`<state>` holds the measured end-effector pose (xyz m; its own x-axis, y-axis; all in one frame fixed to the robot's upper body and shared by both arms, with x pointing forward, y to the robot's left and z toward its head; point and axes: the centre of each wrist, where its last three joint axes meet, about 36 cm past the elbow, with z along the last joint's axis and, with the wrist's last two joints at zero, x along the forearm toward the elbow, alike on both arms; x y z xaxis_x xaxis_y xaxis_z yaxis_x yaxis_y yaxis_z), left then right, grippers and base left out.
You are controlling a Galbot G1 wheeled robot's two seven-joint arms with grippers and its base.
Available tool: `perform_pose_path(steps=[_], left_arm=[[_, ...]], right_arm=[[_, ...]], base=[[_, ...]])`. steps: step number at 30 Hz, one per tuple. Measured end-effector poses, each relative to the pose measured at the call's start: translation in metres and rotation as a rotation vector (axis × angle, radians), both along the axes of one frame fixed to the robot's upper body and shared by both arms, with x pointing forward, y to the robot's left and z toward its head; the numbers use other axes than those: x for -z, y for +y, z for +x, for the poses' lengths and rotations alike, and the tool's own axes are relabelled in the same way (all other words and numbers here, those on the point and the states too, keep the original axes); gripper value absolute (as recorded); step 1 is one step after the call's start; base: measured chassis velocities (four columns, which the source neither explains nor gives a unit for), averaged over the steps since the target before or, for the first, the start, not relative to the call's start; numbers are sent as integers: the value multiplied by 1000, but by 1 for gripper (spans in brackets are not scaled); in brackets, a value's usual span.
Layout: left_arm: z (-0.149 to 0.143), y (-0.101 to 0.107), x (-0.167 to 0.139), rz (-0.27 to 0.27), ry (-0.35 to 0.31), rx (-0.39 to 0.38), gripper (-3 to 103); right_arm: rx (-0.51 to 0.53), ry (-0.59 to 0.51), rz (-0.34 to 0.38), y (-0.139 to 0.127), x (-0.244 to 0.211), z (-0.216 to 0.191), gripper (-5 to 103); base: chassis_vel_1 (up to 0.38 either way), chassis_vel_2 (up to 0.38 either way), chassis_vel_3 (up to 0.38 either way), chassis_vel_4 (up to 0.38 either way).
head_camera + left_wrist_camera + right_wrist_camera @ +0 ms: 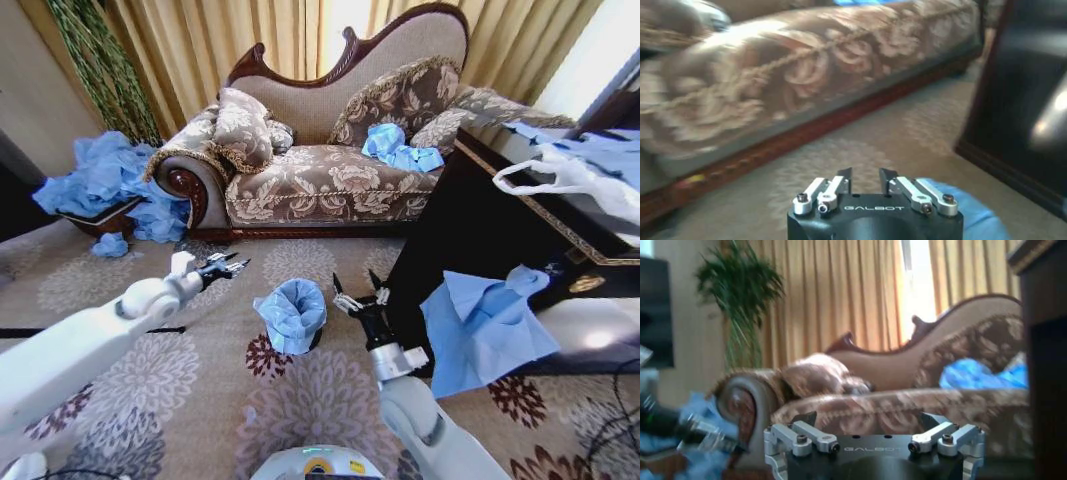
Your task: Place a garbage bag over the trash bin.
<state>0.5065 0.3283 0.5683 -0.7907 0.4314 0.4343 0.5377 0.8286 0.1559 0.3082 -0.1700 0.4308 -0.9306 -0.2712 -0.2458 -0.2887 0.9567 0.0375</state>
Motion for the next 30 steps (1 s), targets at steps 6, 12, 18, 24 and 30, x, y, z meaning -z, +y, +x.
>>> perform_pose_path(steps=[6, 12, 18, 24, 30], left_arm=[[30, -54, 8, 16, 64, 61, 12], [37, -92, 25, 56, 204, 104, 0], [47, -117, 37, 119, 307, 102, 0], [76, -136, 74, 155, 384, 9, 0], [92, -137, 109, 158, 426, -52, 0]], right_arm=[[-3, 46, -40, -37, 12, -8, 100], [-224, 122, -33, -114, 19, -16, 100], [-379, 203, 25, -153, 29, -35, 100], [-323, 228, 52, -154, 46, -57, 100], [-282, 257, 57, -157, 55, -71, 100]], base=[[0, 0, 0, 0], [0, 0, 0, 0], [0, 0, 0, 0], [0, 0, 0, 0], [0, 0, 0, 0]])
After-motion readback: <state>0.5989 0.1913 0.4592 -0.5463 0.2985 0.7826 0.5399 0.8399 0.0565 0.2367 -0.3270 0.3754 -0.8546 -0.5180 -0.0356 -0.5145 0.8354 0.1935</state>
